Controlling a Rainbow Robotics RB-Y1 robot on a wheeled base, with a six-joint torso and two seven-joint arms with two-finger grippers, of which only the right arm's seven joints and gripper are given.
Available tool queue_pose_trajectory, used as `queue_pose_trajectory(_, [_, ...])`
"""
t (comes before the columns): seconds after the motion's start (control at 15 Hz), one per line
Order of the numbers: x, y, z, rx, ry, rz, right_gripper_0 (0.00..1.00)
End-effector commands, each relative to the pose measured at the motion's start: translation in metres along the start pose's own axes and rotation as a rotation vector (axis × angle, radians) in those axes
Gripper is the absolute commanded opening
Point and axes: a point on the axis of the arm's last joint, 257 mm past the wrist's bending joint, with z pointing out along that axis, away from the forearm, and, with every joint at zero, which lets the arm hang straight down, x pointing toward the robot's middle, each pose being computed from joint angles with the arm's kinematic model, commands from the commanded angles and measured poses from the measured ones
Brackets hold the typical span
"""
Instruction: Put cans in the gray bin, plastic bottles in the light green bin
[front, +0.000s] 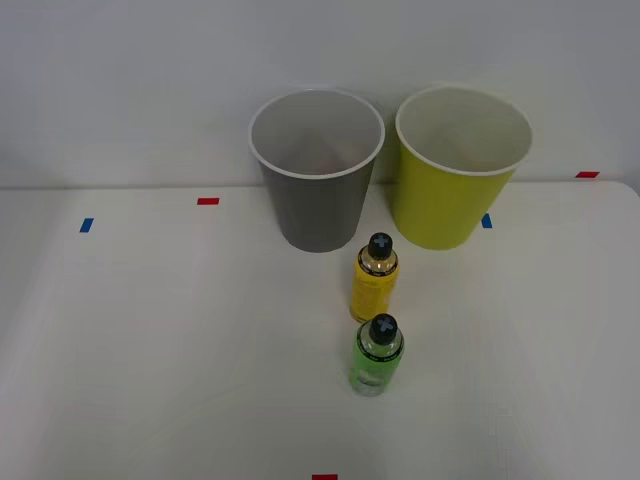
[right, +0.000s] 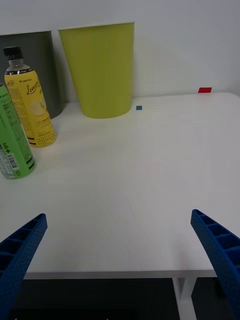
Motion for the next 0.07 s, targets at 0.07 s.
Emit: queue_pose_trajectory(0.07, [0.0000,0.0000,0.0000,0.000,0.000,0.000,1.00])
